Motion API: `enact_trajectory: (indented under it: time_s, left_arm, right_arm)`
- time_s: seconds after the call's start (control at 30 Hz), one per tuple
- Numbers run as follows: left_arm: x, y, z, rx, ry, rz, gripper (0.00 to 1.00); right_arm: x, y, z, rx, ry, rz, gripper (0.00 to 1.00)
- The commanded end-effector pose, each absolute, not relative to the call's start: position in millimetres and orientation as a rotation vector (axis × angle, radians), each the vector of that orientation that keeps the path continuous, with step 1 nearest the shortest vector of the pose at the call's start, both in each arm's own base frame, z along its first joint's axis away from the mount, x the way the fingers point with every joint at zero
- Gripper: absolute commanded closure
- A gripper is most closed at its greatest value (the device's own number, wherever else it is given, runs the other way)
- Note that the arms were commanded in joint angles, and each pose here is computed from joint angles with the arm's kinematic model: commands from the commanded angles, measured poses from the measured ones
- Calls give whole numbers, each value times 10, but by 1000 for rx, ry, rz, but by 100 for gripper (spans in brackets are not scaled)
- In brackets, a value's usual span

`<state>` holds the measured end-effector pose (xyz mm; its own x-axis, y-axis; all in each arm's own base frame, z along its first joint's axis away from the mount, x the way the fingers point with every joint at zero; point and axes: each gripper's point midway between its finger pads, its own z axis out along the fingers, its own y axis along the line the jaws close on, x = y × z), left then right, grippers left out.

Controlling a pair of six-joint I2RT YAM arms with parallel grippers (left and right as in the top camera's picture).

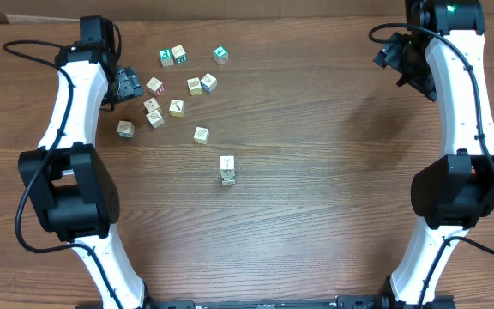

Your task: Form a tower

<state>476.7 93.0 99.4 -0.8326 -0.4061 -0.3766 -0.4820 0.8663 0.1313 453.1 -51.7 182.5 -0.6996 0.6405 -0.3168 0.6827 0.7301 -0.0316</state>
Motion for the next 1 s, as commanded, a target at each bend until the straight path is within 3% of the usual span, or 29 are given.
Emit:
enact_trajectory:
  time_s: [0.0,0.27,0.43,0.67,0.97]
  left_arm:
    - [4749,909,1690,-638,2559,272,1]
    - [4500,885,2730,-622,2333,214,0]
    - [4346,882,3062,-616,2261,206,0]
    - [4010,867,2932,-610,2357,249,0]
    - [4317,514,2490,-485,2172,-60,0]
  right_arm:
    - [4564,-553,1858,1033,2632,-224,0]
    - [4564,-553,1858,1033,2632,-224,0]
    - [4564,-552,1858,1033,2632,-223,0]
    - [4564,-553,1858,1033,2632,-224,0]
    - [4564,-553,1858,1033,2632,-224,0]
